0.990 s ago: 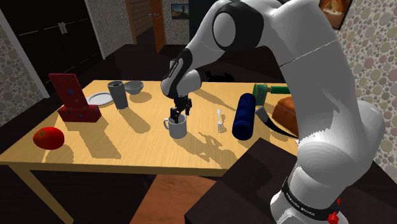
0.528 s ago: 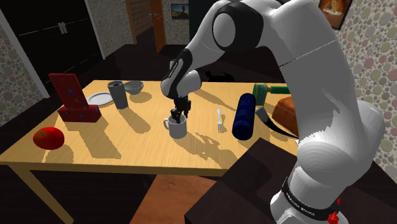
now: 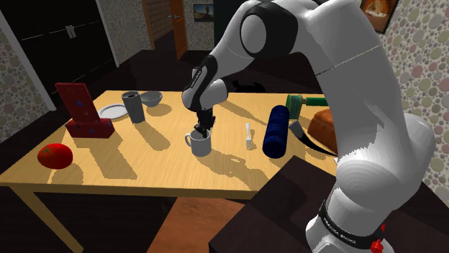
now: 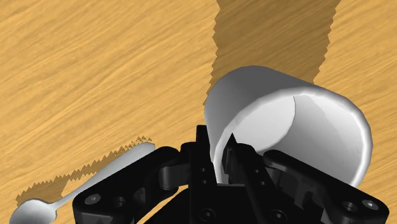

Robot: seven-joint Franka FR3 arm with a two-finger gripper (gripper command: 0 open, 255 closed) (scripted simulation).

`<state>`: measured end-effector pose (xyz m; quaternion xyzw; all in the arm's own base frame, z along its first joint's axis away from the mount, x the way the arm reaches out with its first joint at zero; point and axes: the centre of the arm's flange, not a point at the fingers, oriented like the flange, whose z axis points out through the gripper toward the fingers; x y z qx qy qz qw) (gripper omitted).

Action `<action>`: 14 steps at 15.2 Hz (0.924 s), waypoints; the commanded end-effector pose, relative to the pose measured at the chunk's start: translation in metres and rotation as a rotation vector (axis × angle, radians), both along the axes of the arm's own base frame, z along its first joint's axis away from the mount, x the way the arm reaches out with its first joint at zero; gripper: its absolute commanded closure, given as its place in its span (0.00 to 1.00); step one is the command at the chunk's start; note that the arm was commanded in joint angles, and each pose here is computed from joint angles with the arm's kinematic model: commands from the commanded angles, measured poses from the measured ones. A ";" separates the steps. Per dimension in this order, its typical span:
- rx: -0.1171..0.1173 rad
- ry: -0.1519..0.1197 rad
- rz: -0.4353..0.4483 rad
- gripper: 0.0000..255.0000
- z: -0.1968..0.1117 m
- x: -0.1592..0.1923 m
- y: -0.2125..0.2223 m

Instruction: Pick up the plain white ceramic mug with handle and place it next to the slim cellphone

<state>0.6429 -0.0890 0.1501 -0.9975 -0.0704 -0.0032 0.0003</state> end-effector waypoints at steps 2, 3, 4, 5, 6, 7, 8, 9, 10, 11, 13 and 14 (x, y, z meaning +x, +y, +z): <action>0.000 0.000 0.000 1.00 0.005 0.000 0.000; 0.000 0.000 0.000 1.00 0.010 0.000 0.000; 0.000 0.000 0.000 1.00 0.016 0.000 0.000; 0.000 0.000 0.000 1.00 0.021 0.000 0.000; 0.000 0.000 0.000 1.00 0.026 0.000 0.000; 0.000 0.000 0.000 1.00 0.031 0.000 0.000; 0.000 0.000 0.000 1.00 0.037 0.000 0.000; 0.000 0.000 0.000 1.00 0.042 0.000 0.000; 0.000 0.000 0.000 1.00 0.047 0.000 0.000; 0.000 0.000 0.000 1.00 0.053 0.000 0.000; 0.000 0.000 0.000 1.00 0.063 0.000 0.000; 0.000 0.000 0.000 1.00 0.068 0.000 0.000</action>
